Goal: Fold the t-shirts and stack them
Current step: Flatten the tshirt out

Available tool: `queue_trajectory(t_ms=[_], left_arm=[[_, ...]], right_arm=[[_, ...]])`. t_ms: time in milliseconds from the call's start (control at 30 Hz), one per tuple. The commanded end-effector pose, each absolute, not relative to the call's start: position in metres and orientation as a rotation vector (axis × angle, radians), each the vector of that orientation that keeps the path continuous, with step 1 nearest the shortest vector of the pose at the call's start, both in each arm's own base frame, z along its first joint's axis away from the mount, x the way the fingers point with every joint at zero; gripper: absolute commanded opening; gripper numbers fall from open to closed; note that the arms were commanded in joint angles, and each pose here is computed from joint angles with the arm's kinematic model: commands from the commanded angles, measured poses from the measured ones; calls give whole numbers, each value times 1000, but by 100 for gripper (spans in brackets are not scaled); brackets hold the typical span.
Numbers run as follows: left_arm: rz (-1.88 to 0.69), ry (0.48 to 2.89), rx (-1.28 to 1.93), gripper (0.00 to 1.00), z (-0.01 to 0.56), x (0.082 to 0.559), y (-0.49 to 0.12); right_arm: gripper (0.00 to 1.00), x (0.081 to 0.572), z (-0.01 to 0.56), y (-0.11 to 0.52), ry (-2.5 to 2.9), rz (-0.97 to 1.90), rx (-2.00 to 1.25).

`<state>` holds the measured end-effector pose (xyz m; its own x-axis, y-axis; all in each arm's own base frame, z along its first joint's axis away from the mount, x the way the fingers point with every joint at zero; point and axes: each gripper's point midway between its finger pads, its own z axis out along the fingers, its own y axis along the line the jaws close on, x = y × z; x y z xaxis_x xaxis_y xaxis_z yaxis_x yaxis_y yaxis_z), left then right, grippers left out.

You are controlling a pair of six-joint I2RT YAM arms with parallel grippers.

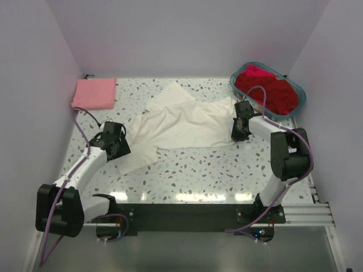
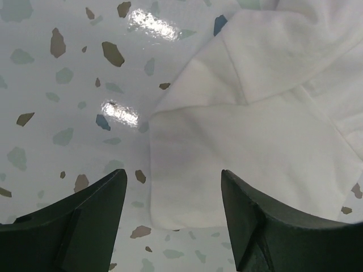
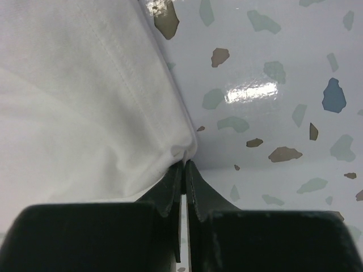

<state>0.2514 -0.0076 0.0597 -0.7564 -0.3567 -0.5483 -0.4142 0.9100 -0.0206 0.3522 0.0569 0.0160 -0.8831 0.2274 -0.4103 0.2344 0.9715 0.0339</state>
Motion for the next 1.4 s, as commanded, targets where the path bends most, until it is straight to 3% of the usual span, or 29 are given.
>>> queue_trajectory(t_ms=[0,167,767,867,967,1000,1167,1367], left_arm=[[231,2535,-677,73,50,232,3],[213,2576,-730,72,33,222,-2],[217,2662,-835,47,-11,203,-8],[225,2658,-837,32,-11,203,-7],[208,2643,-835,12,-7,208,-8],[192,2639,-835,0,-6,210,-10],[154,2525,-782,0,35,259,-10],[127,2231,-712,0,161,383,2]], right_arm=[[0,334,14,59,2764,-44,264],[0,332,6,72,2762,34,257],[0,331,15,82,2714,121,252],[0,331,14,82,2706,120,263],[0,329,13,83,2707,137,271],[0,329,14,83,2706,139,274],[0,348,44,85,2631,152,290],[0,419,143,87,2435,154,291]])
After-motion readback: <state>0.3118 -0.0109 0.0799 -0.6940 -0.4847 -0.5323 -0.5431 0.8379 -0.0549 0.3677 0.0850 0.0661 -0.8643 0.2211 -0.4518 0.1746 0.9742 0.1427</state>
